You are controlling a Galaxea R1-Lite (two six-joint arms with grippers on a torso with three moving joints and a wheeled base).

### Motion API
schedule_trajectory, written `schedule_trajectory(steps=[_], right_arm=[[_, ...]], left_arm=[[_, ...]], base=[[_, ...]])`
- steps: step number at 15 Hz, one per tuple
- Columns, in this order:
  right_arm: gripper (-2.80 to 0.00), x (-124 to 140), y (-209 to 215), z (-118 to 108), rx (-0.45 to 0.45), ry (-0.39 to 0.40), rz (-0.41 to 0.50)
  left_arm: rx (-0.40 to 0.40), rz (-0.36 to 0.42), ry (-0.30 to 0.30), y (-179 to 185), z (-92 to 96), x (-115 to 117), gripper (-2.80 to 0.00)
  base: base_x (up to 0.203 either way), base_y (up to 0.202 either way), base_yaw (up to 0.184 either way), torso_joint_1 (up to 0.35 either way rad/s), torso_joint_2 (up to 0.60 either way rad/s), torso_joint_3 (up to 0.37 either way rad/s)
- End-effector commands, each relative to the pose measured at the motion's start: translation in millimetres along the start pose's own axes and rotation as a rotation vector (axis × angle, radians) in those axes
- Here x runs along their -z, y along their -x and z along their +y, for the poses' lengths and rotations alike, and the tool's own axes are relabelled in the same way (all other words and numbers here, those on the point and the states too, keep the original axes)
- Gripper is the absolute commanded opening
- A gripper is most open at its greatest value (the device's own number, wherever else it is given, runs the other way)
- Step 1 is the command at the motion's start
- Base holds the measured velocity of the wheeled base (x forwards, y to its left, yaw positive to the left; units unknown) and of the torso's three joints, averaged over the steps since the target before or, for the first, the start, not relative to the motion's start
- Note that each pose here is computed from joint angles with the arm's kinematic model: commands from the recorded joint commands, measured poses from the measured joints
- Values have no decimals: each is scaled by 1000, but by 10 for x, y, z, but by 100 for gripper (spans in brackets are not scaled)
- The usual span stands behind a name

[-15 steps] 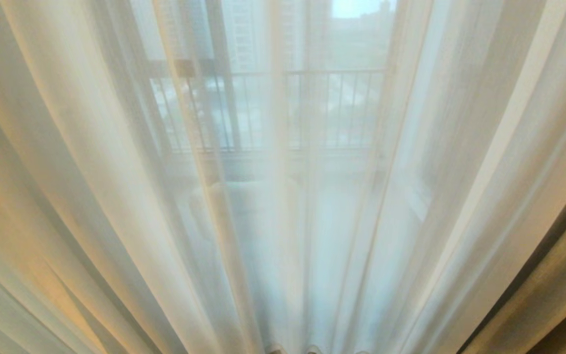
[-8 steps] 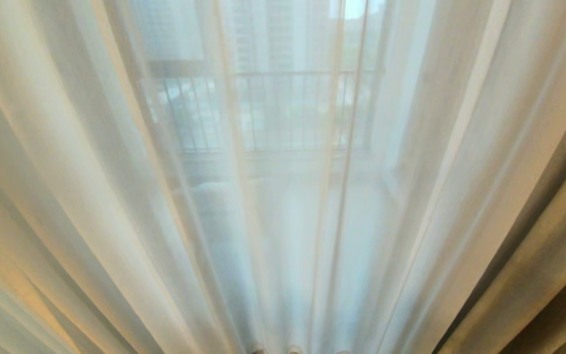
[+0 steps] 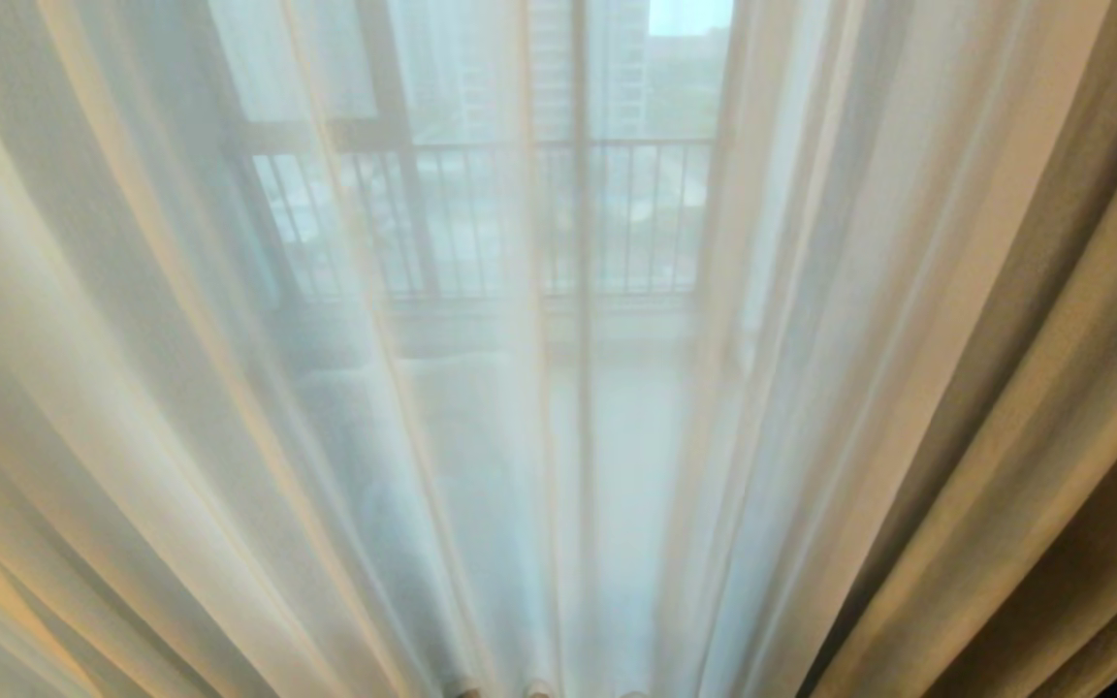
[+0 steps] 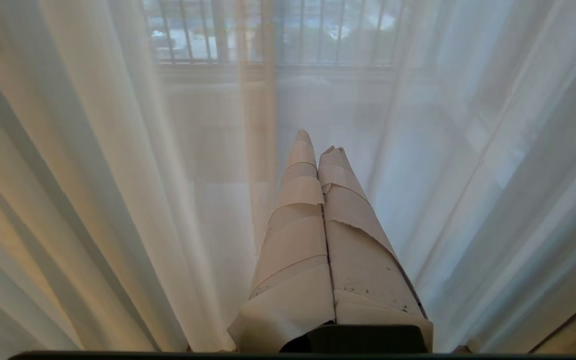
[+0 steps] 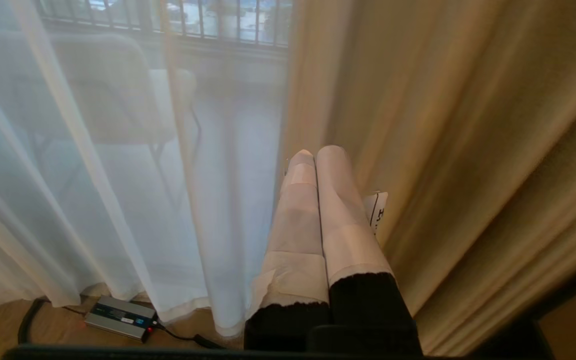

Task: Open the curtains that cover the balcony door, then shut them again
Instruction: Close the outer curtains on both sides

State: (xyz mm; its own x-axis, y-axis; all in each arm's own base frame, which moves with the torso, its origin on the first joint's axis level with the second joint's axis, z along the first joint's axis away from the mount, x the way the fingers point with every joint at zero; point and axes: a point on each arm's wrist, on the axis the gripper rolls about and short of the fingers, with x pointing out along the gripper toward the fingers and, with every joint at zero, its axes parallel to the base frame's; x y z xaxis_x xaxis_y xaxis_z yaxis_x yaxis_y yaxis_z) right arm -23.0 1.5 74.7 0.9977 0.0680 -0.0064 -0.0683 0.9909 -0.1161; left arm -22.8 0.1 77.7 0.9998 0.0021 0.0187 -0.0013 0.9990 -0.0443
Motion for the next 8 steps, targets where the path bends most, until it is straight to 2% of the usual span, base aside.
schedule_trajectory(steps=[1, 8], right_arm=[[-280, 0, -1, 0, -1, 1, 1], [-280, 0, -1, 0, -1, 1, 1]], left_arm=[[-1, -1, 0, 1, 0, -1, -280], [-1, 1, 0, 0, 0, 3, -280]], base=[[0, -113, -2, 4, 1, 6], [0, 0, 0, 0, 0, 0]])
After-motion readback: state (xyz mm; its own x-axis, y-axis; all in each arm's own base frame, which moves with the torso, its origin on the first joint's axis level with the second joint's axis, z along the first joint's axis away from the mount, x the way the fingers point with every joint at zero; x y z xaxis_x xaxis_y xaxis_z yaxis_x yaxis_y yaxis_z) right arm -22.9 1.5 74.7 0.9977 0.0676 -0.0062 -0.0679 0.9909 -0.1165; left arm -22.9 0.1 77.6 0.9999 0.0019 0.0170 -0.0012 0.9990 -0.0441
